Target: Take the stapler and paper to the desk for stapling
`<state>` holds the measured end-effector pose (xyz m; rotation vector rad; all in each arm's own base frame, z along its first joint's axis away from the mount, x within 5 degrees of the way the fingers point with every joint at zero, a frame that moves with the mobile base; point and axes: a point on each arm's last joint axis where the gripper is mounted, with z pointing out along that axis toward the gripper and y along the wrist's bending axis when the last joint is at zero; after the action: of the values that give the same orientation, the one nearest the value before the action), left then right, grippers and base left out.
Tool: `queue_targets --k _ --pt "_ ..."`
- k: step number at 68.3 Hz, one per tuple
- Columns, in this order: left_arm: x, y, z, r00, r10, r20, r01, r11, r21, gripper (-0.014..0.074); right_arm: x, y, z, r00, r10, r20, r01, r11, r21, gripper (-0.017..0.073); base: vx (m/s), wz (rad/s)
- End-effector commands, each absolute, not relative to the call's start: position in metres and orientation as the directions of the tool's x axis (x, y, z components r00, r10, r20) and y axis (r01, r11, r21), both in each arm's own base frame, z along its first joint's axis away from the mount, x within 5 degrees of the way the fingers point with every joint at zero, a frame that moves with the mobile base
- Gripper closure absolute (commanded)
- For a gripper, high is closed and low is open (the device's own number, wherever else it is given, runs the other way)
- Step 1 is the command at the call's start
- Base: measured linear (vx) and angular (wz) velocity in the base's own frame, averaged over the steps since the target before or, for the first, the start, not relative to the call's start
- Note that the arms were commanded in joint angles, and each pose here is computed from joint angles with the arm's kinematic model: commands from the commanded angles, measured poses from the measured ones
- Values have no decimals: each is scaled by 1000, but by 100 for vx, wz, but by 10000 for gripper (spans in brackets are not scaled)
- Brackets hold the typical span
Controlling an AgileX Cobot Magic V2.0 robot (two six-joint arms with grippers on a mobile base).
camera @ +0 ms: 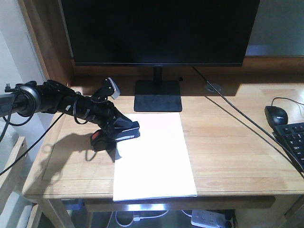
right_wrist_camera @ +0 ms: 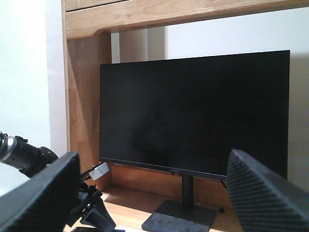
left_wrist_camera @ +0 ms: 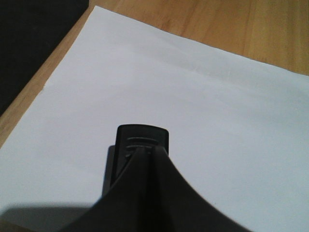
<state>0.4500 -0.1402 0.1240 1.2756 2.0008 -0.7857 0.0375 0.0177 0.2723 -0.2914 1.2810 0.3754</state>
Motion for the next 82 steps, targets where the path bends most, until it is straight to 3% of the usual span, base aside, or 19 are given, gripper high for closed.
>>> queue_targets --k 1,54,68,82 --pt "448 -140 130 -293 601 -743 939 327 -106 600 37 15 281 279 63 -958 -391 919 -53 -21 0 0" --pt "448 -140 135 -335 585 -738 924 357 -136 600 37 15 281 279 63 -958 -390 919 -53 -21 0 0" --pt "443 -127 178 -399 632 -664 880 467 -85 600 37 15 281 279 63 -958 -390 919 -53 -21 0 0" --pt "425 -106 245 -501 647 -575 782 623 20 600 37 15 281 279 63 -958 -390 919 -53 -21 0 0"
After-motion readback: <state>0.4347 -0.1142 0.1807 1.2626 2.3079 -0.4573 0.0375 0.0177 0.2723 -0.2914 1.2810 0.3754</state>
